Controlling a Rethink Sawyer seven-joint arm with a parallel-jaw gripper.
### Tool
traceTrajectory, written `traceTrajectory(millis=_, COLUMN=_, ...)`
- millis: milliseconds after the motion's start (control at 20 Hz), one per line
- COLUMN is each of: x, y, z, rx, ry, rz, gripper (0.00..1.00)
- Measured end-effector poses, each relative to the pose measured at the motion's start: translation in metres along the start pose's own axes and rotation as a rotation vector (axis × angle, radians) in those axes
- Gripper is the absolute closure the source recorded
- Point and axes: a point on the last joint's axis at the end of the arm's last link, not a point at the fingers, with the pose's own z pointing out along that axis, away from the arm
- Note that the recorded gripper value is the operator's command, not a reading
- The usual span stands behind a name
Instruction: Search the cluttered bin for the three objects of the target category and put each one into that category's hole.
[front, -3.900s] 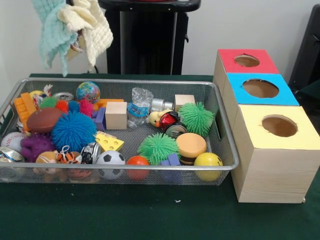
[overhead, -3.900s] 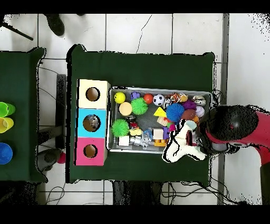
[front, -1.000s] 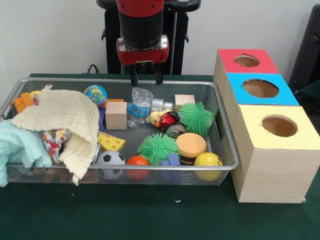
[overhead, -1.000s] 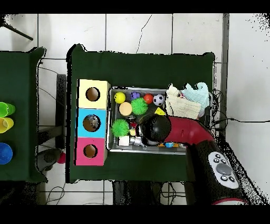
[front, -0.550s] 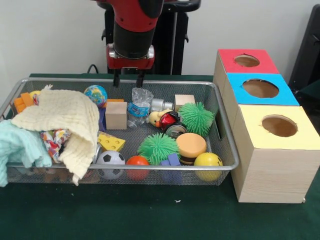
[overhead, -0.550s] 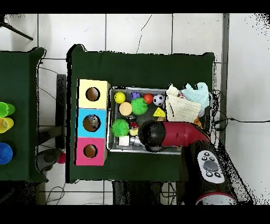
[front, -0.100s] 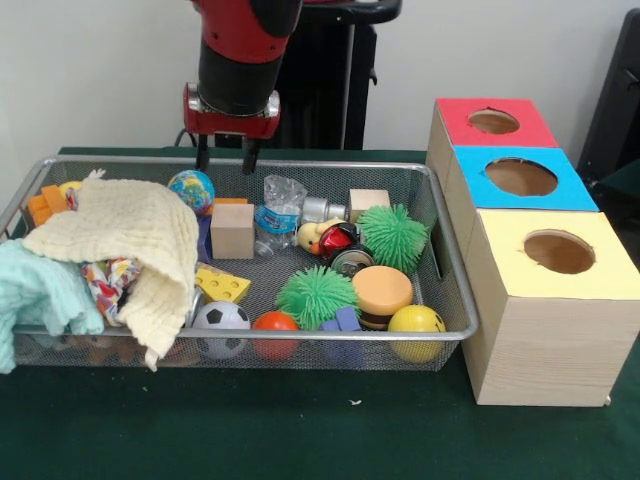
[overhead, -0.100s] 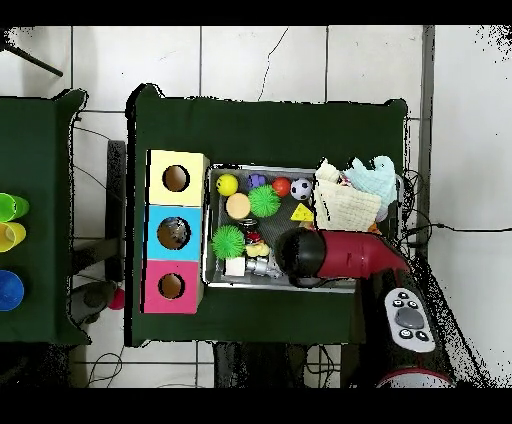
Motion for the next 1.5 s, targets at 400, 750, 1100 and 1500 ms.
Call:
traceTrajectory(millis=400, x=-0.012, y=-0.016, z=-0.015, rx=-0.136, ry=-0.018, rz=0.192, gripper=0.0)
traceTrajectory(millis=750, x=-0.012, y=-0.009, z=-0.017, rx=-0.184, ry=-0.009, rz=0.238, gripper=0.0)
traceTrajectory(millis=1100, x=-0.01, y=0.0, z=-0.016, rx=-0.234, ry=-0.007, rz=0.29, gripper=0.0)
traceTrajectory(millis=1500, x=-0.012, y=0.014, z=-0.012, rx=-0.268, ry=-0.054, rz=0.35, gripper=0.0)
